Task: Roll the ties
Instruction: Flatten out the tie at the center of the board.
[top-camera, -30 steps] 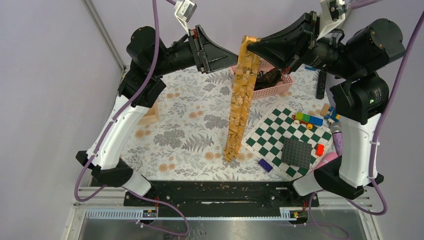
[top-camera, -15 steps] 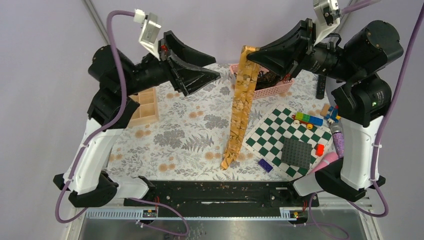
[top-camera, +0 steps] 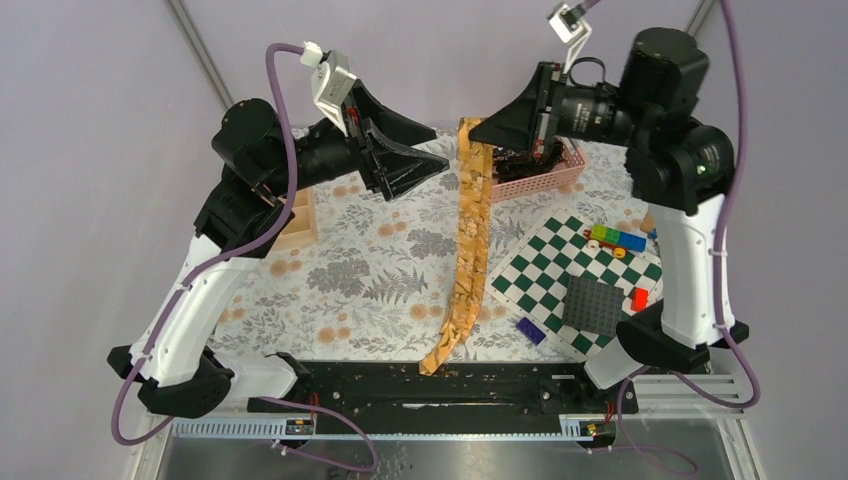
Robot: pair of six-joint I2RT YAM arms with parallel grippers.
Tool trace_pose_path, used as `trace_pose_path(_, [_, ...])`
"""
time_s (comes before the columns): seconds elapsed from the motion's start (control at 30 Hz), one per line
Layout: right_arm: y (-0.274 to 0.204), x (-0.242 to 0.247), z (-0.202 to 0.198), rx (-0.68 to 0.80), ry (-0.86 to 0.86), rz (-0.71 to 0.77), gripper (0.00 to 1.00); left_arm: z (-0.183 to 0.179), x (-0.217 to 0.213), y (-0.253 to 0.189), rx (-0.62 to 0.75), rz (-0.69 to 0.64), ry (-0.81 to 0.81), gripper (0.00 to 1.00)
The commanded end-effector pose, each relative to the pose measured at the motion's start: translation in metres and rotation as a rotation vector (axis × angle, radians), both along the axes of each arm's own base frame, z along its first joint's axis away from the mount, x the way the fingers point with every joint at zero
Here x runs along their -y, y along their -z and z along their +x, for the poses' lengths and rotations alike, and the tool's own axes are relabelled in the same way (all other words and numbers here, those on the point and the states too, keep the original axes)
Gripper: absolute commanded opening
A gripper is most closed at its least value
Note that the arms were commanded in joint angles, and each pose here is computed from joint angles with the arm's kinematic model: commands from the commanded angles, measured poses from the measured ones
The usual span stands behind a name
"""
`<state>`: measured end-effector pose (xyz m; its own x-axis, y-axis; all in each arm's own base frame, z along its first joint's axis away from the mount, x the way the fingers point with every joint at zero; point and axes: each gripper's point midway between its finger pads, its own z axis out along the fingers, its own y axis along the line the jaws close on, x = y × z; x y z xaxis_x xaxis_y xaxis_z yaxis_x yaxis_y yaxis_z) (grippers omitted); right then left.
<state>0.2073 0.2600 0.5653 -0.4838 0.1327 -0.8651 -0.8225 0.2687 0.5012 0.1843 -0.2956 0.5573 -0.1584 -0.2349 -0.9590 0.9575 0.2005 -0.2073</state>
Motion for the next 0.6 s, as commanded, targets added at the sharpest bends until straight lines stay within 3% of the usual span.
trace_pose_path(0.0, [0.037, 0.001, 0.004, -0.238, 0.041, -0.079, 0.00, -0.005, -0.019, -0.013, 0.090, -0.023, -0.075, 0.65])
trace_pose_path(0.27, [0.075, 0.016, 0.007, -0.311, 0.128, -0.214, 0.00, 0.004, -0.021, 0.001, 0.080, -0.001, -0.119, 0.65])
trace_pose_path(0.47, [0.058, 0.013, -0.011, -0.234, 0.031, -0.171, 0.00, 0.007, -0.017, 0.010, 0.069, 0.005, -0.109, 0.65])
trace_pose_path(0.57, [0.043, 0.010, -0.025, -0.187, -0.046, -0.131, 0.00, 0.002, -0.014, 0.010, 0.078, -0.002, -0.071, 0.78])
